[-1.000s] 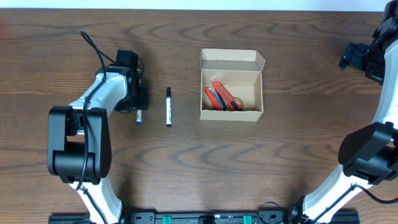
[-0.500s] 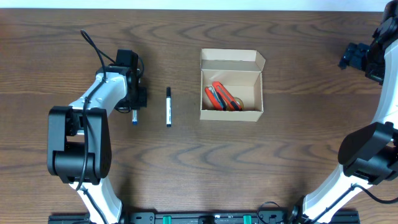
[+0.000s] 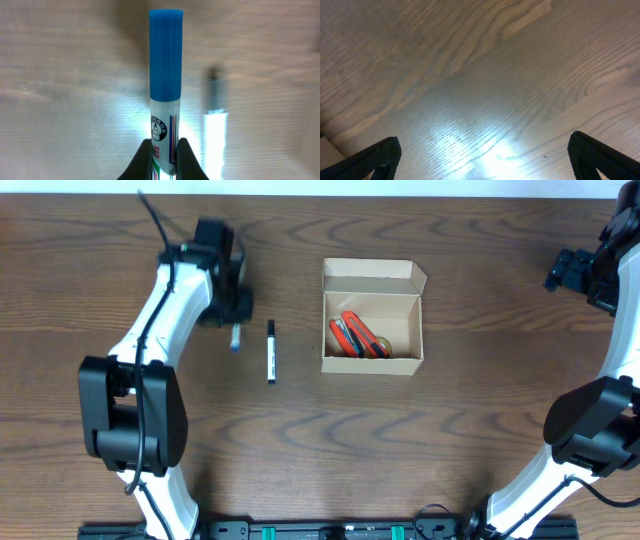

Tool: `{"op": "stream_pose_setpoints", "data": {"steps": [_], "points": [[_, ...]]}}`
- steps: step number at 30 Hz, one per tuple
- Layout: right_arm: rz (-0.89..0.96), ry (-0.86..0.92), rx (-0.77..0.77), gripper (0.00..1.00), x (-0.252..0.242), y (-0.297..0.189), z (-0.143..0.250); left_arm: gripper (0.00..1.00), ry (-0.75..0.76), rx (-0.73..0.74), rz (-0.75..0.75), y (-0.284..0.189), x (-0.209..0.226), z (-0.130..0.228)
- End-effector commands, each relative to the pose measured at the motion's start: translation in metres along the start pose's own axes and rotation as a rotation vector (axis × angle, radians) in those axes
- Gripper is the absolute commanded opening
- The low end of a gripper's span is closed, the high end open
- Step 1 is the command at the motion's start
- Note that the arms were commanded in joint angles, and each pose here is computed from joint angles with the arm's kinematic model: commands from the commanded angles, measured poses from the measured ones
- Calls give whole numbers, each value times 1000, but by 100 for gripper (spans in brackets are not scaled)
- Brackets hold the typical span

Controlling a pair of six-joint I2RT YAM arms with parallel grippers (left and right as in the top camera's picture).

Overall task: Pack container
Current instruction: 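Carry the blue marker into the box and release it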

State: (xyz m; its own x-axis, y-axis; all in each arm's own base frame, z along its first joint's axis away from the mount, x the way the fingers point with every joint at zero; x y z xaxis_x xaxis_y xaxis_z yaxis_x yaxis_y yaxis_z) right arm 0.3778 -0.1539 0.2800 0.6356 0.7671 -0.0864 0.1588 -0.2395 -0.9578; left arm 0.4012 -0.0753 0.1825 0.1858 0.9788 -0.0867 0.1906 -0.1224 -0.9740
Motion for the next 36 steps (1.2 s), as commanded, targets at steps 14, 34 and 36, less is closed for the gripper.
{"op": "stream_pose_setpoints", "data": {"steps": [14, 34, 36], "points": [[0, 15, -3, 99, -1, -2, 1, 6, 443, -242, 268, -106, -155, -29], [0, 15, -3, 99, -1, -2, 1, 6, 480, 22, 485, -9, -201, -21], [0, 15, -3, 99, -1, -2, 1, 6, 480, 33, 481, -4, -200, -21]]}}
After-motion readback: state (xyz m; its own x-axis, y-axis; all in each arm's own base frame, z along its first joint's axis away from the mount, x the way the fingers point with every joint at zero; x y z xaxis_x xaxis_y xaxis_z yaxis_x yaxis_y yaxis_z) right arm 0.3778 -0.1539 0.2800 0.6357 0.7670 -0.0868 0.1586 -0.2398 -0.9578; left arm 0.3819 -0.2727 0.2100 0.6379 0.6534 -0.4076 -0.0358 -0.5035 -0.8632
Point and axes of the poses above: each gripper's point midway between its finger pads, its own y axis out along the fingers, its own x axis along the line the jaws close on, z = x × y, the point moved 9 cm from there along -y, back along the fingers, and after that the axes turned 6 degrees about y, right-handed, at the moved point
